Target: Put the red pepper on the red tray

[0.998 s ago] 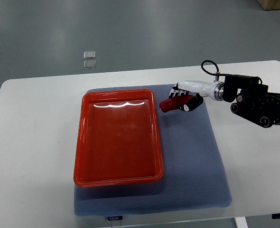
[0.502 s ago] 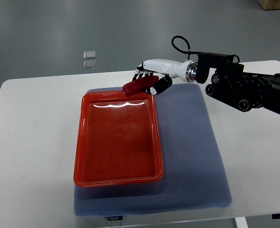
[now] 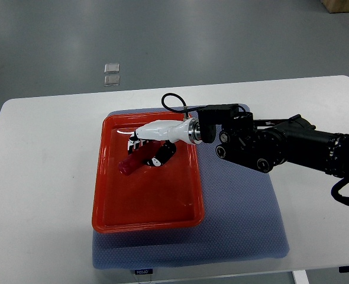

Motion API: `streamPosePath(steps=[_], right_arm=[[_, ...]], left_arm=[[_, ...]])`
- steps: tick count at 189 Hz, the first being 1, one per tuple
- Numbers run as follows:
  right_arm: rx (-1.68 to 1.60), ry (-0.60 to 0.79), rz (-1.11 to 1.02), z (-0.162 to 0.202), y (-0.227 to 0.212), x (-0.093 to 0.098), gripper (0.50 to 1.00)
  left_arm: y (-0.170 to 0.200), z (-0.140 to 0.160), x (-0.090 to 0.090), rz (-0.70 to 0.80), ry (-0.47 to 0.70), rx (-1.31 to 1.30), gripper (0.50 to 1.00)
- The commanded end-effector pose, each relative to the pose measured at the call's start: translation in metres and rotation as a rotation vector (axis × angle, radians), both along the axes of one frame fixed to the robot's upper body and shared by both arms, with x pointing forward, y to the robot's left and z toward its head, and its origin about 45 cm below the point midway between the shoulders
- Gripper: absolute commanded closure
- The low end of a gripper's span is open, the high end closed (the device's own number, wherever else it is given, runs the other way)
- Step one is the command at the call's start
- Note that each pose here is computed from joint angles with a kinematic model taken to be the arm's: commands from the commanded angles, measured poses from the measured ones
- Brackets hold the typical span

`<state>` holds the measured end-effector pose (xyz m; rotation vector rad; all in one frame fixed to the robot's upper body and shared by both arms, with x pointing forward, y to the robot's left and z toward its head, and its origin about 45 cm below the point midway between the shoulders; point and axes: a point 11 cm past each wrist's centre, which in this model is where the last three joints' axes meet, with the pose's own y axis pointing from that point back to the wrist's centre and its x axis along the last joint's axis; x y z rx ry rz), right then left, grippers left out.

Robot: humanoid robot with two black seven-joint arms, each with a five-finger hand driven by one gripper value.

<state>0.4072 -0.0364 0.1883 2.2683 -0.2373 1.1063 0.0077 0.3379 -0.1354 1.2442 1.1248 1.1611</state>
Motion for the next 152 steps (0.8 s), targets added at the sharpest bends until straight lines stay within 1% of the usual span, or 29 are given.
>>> streamPosePath(steps=[1, 2, 3, 4, 5, 8, 9, 10, 11, 12, 13, 14, 15, 16, 17, 18, 19, 23, 40, 69, 76, 89, 97, 110, 115, 125, 127, 138, 152], right_arm=[[-0.016, 0.003, -0.013, -0.01, -0.006, -0.001, 0.885], [-0.016, 0.003, -0.013, -0.01, -0.006, -0.001, 0.885], [-0.016, 0.003, -0.015, -0.011, -0.006, -0.001, 0.871], [-0.016, 0.003, -0.015, -0.011, -0.006, -0.001, 0.871], [-0.016, 0.001, -0.019, -0.011, -0.007, -0.001, 0.857], [-0.015, 0.0, -0.021, -0.012, -0.008, 0.0, 0.842], [-0.016, -0.001, -0.025, -0.012, -0.009, 0.0, 0.826], [-0.016, -0.001, -0.025, -0.012, -0.009, 0.0, 0.826], [-0.016, -0.004, -0.028, -0.012, -0.009, 0.001, 0.81], [-0.016, -0.004, -0.028, -0.012, -0.009, 0.001, 0.81], [-0.015, -0.006, -0.031, -0.012, -0.009, 0.001, 0.793], [-0.015, -0.006, -0.031, -0.012, -0.009, 0.001, 0.793], [-0.014, -0.006, -0.032, -0.013, -0.01, 0.001, 0.775], [-0.014, -0.006, -0.032, -0.013, -0.01, 0.001, 0.775], [-0.015, -0.008, -0.035, -0.013, -0.01, 0.002, 0.752], [-0.015, -0.008, -0.035, -0.013, -0.01, 0.002, 0.752], [-0.014, -0.009, -0.035, -0.013, -0.01, 0.002, 0.736], [-0.014, -0.011, -0.037, -0.013, -0.011, 0.002, 0.72], [-0.009, -0.013, -0.037, -0.011, -0.01, 0.003, 0.711], [0.018, -0.013, -0.047, -0.001, -0.007, 0.007, 0.66], [0.03, -0.021, -0.052, 0.005, -0.006, 0.01, 0.658], [0.115, -0.023, -0.101, 0.028, -0.004, 0.023, 0.654], [0.162, -0.016, -0.151, 0.039, -0.013, 0.033, 0.642], [0.236, -0.002, -0.234, 0.055, -0.028, 0.05, 0.642], [0.279, 0.009, -0.29, 0.061, -0.037, 0.059, 0.642], [0.37, 0.047, -0.406, 0.063, -0.058, 0.073, 0.642], [0.37, 0.048, -0.406, 0.063, -0.058, 0.073, 0.642], [0.495, 0.114, -0.558, 0.059, -0.088, 0.086, 0.642], [0.661, 0.203, -0.72, 0.053, -0.118, 0.095, 0.64]], left_arm=[[-0.001, 0.0, 0.0, 0.0, -0.001, -0.003, 0.5], [-0.001, 0.0, 0.0, 0.0, -0.001, -0.003, 0.5], [-0.001, 0.0, 0.0, 0.0, 0.0, -0.003, 0.5], [-0.001, 0.0, 0.0, 0.0, 0.0, -0.003, 0.5], [-0.001, 0.0, 0.0, -0.002, 0.0, -0.003, 0.5], [-0.001, 0.0, 0.0, 0.0, 0.0, -0.003, 0.5], [-0.001, 0.0, 0.0, 0.0, 0.0, -0.001, 0.5], [-0.001, 0.0, 0.0, 0.0, 0.0, -0.001, 0.5], [-0.001, 0.0, 0.0, 0.0, 0.0, -0.003, 0.5], [-0.001, 0.0, 0.0, 0.0, 0.0, -0.003, 0.5], [-0.001, 0.0, 0.0, 0.0, 0.0, -0.004, 0.5], [-0.002, 0.0, 0.0, 0.0, 0.0, -0.004, 0.5], [-0.002, 0.0, 0.001, -0.001, -0.001, -0.004, 0.5], [-0.002, 0.0, 0.001, -0.001, -0.001, -0.004, 0.5], [-0.002, 0.0, 0.001, -0.001, -0.003, -0.005, 0.5], [-0.002, 0.0, 0.001, -0.001, -0.003, -0.005, 0.5], [-0.002, 0.0, 0.0, 0.0, 0.0, -0.004, 0.5], [-0.002, 0.0, 0.0, 0.0, 0.0, -0.004, 0.5], [-0.002, 0.0, 0.0, 0.0, 0.0, -0.004, 0.5], [0.0, 0.0, 0.0, 0.0, 0.0, -0.001, 0.5], [0.0, 0.0, 0.0, 0.0, 0.0, -0.001, 0.5], [0.0, 0.0, 0.0, 0.0, 0.0, 0.0, 0.5], [0.0, 0.0, 0.0, 0.0, -0.001, 0.0, 0.5], [0.0, 0.0, 0.0, 0.0, 0.0, 0.002, 0.5], [0.0, 0.0, 0.0, 0.0, 0.0, 0.0, 0.5], [0.0, 0.0, 0.0, -0.002, 0.0, 0.002, 0.5], [0.0, 0.0, 0.0, -0.002, 0.0, 0.002, 0.5], [0.0, 0.0, 0.0, 0.0, 0.0, 0.0, 0.5], [0.0, 0.0, 0.0, 0.0, 0.0, 0.0, 0.5]])
